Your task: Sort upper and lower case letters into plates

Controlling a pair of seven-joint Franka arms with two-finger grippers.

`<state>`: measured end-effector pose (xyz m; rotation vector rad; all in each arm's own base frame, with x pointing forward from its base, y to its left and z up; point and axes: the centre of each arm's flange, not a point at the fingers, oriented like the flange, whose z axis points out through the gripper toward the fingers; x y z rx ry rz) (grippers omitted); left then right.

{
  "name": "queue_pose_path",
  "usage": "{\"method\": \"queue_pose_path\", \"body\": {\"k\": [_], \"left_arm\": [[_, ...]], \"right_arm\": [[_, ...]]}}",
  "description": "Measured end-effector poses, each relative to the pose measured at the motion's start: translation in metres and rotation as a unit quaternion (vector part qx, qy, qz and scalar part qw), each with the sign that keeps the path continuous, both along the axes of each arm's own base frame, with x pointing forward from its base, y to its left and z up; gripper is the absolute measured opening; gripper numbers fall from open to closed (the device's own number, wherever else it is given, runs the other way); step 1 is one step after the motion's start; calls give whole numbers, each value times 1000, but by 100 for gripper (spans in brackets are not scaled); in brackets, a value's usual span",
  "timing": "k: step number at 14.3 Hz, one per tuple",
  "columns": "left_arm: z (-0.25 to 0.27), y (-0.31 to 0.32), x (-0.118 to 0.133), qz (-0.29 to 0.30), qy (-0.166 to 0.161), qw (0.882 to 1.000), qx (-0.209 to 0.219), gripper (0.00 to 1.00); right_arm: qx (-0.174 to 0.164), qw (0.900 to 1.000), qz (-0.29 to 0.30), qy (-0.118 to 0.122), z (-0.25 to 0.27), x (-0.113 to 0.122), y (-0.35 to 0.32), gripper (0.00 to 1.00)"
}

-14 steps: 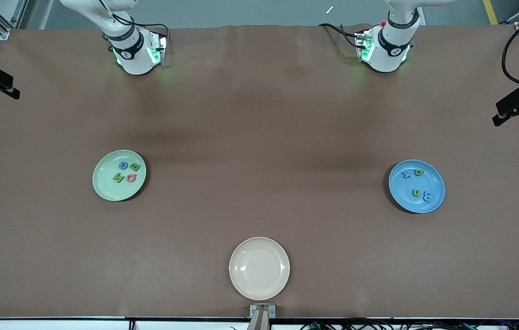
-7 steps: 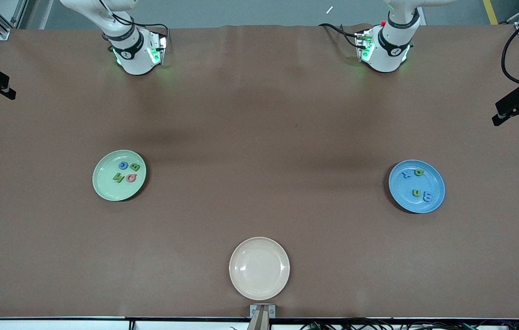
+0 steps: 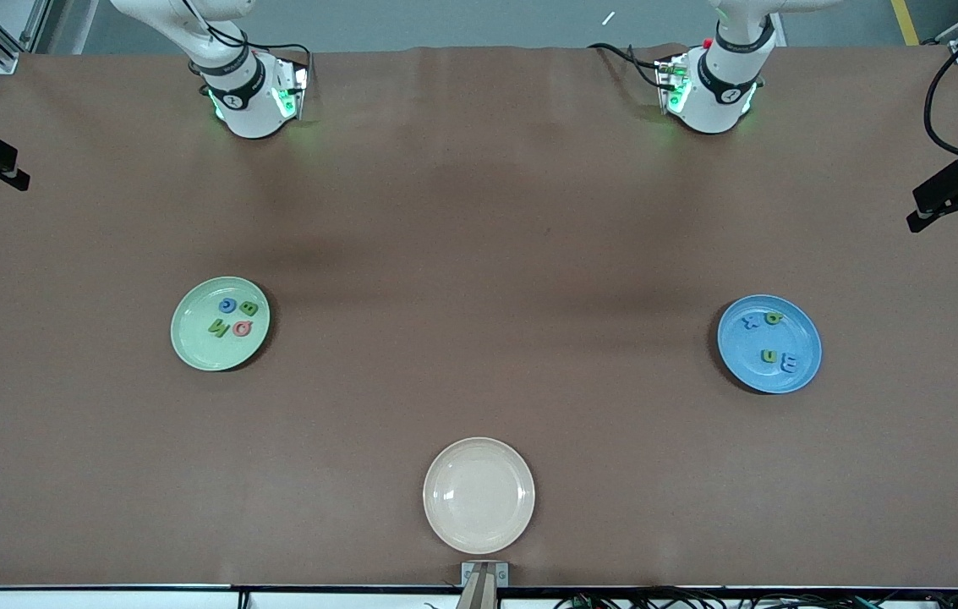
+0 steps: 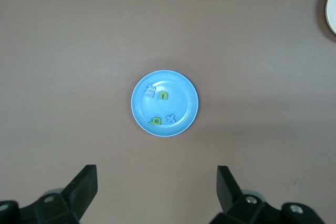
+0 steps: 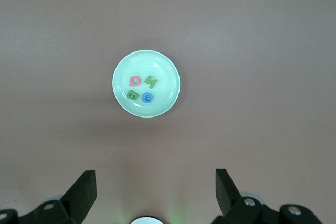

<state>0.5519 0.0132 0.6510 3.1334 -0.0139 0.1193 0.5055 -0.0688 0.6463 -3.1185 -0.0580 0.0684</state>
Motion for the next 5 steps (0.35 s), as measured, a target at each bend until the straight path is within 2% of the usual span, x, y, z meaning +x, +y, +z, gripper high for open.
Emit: {"method": "queue_pose_path", "body": {"k": [5], "left_arm": [[-2, 1, -2, 2, 11, 1000, -9, 100]], "right_arm": [[0, 1000, 0, 0, -2, 1, 0, 100]]}}
